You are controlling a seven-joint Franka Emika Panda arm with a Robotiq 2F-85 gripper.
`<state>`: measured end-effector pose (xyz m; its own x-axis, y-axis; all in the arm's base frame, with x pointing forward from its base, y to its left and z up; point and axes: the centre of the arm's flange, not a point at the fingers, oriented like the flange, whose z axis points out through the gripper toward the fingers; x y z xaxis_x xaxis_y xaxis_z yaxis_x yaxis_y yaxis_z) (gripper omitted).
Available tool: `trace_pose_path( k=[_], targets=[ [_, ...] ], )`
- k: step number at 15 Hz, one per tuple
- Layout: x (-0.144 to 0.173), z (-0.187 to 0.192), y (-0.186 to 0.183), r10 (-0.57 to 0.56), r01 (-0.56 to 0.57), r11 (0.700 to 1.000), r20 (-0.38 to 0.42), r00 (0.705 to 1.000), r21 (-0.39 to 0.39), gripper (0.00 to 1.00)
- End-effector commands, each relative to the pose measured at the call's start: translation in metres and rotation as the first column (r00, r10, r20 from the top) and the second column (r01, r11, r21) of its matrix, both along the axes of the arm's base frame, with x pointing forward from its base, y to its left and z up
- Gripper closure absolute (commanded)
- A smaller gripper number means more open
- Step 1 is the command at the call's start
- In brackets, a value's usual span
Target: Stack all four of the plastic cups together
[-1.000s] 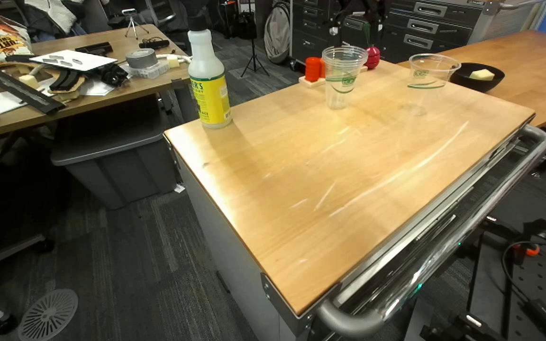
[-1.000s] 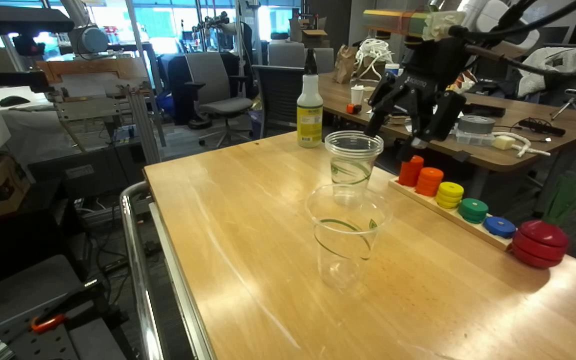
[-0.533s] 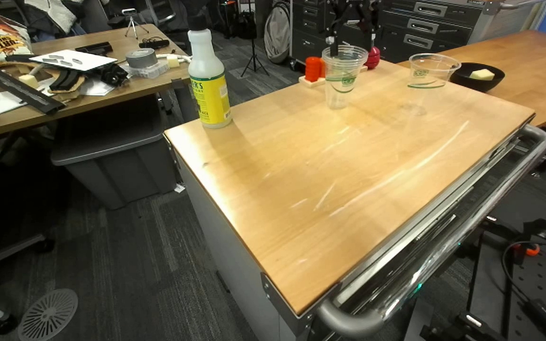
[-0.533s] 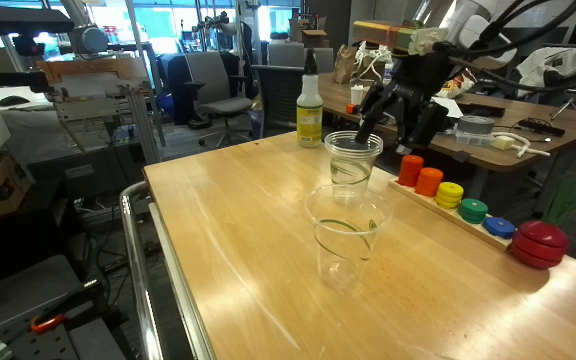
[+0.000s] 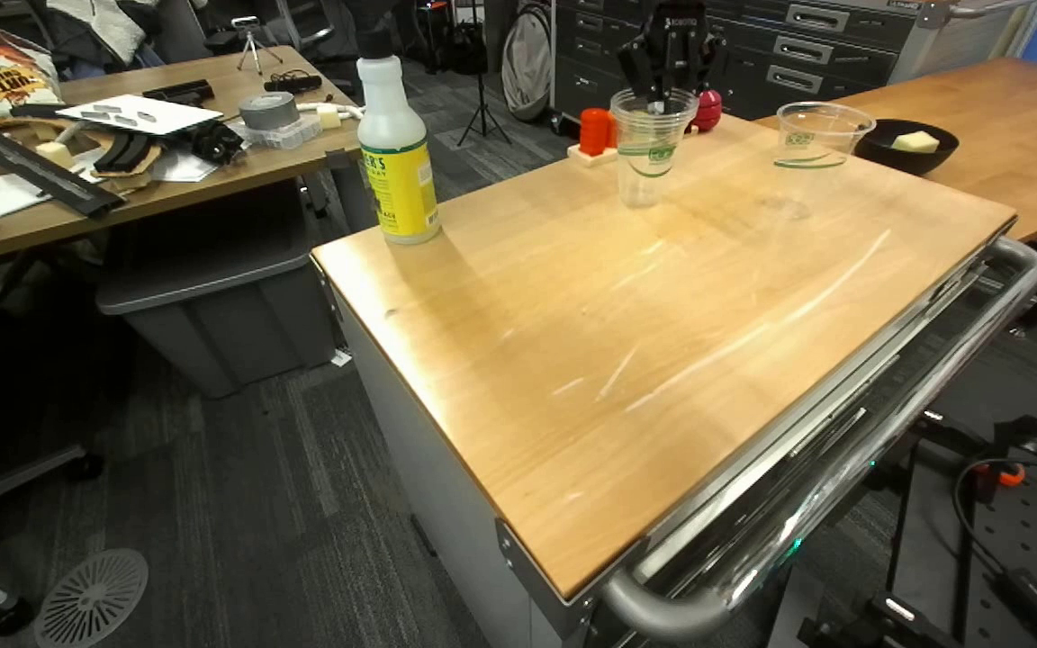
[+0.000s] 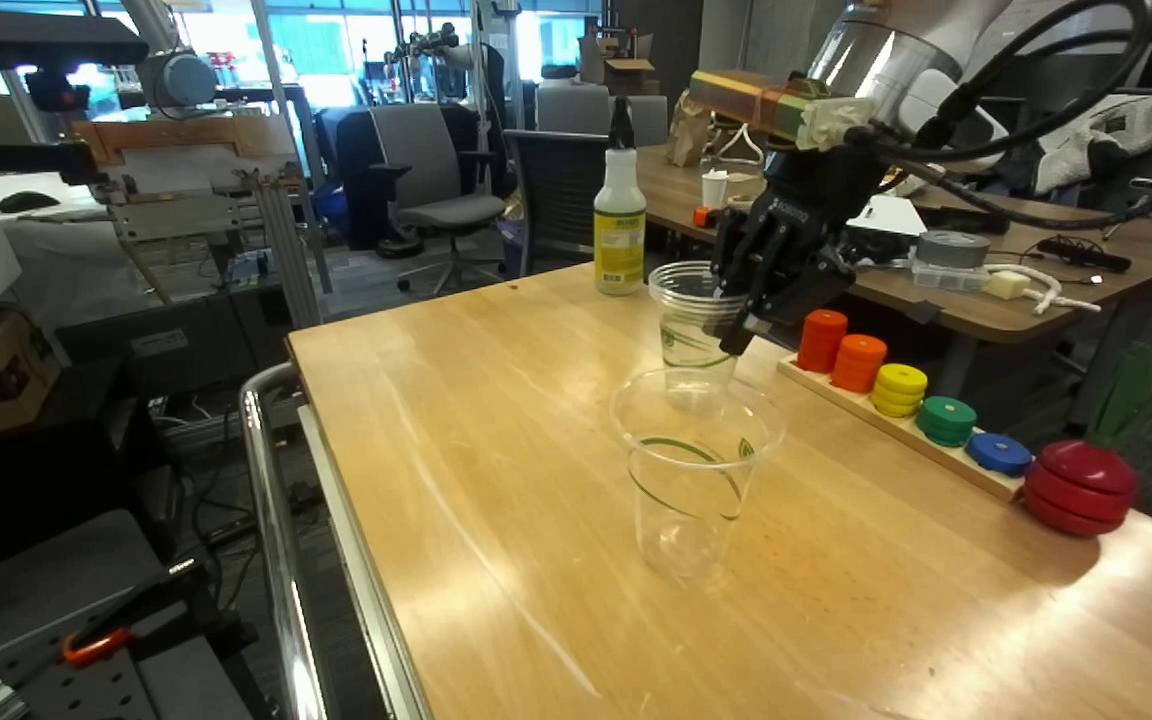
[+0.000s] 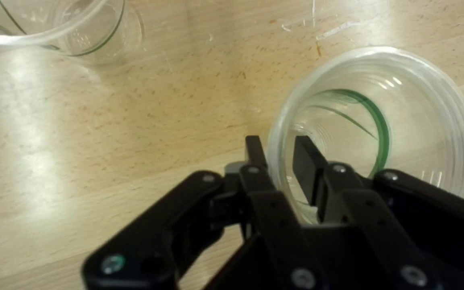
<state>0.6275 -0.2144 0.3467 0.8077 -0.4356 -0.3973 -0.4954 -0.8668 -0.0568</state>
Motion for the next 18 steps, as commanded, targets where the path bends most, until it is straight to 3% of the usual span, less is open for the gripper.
trace_pose_path(
  k=[1, 9, 14, 18],
  targets=[
    [-0.037, 0.014, 0.007, -0.007, 0.007, 1.000, 0.046, 0.999, 0.004, 0.99],
    [-0.089, 0.068, 0.016, -0.048, 0.047, 0.999, 0.158, 0.986, 0.011, 0.98],
    [-0.151, 0.133, 0.013, -0.069, 0.057, 0.997, 0.228, 0.971, 0.057, 0.98],
    [-0.202, 0.154, -0.003, -0.154, 0.135, 0.986, 0.244, 0.958, 0.096, 0.98]
  ],
)
